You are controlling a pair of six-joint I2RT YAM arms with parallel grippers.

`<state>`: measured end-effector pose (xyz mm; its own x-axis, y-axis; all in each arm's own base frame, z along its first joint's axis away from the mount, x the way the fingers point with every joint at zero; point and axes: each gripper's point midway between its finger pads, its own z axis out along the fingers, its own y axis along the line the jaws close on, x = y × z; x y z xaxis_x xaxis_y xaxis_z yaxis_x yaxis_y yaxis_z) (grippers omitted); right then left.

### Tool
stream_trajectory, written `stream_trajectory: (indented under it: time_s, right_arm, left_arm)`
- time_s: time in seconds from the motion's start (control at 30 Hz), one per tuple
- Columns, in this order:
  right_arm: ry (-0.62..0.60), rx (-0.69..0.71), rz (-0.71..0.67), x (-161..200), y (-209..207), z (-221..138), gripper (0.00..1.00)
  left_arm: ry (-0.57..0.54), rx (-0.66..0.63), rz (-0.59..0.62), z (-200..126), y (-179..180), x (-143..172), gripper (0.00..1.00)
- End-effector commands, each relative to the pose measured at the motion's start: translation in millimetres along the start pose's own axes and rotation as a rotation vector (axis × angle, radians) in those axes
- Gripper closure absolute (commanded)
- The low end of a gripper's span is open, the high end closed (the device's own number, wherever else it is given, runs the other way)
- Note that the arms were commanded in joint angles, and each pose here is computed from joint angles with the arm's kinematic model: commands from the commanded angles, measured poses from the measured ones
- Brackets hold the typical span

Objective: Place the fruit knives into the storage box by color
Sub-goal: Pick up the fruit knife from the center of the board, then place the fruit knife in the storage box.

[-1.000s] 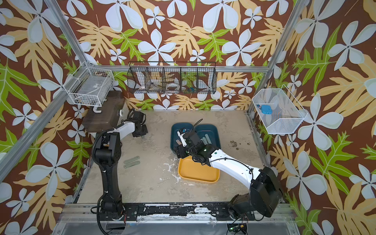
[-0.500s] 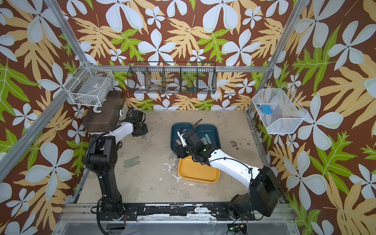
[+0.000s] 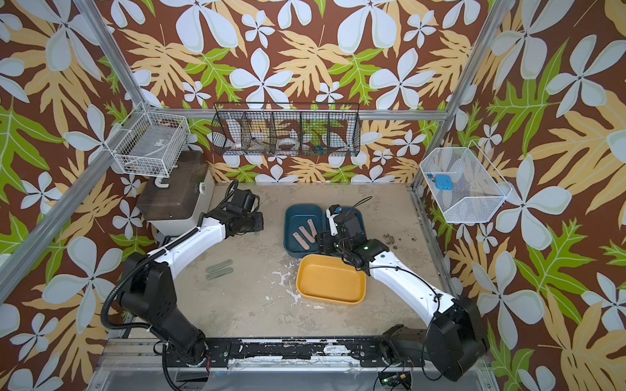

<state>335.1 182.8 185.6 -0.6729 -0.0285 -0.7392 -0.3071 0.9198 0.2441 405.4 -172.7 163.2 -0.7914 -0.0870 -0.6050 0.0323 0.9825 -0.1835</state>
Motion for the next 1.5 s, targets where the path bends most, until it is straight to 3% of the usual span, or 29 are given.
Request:
stream_trajectory:
  time_s: [0.0,0.27,0.67,1.13,1.47]
  right_arm:
    - [-0.006,0.029,0.051,5.0,-20.8,-8.9,0.24]
    - [-0.022,0.100,0.115,18.7,-56.9,-27.9,0.24]
    - [-0.042,0.094,0.139,19.3,-56.5,-37.3,0.24]
    - [-0.046,0.081,0.136,19.5,-54.3,-37.7,0.24]
    - [-0.045,0.057,0.140,19.2,-50.2,-37.4,0.24]
  left_arm:
    - [-0.013,0.050,0.013,-20.3,-32.3,10.5,0.80]
    - [0.012,0.179,0.079,-54.0,-113.7,65.2,0.80]
    - [0.128,0.262,0.153,-45.7,-181.7,157.7,0.80]
    - [0.183,0.212,0.182,-10.7,-191.5,194.5,0.80]
    - [0.226,0.165,0.201,16.2,-187.1,215.3,0.74]
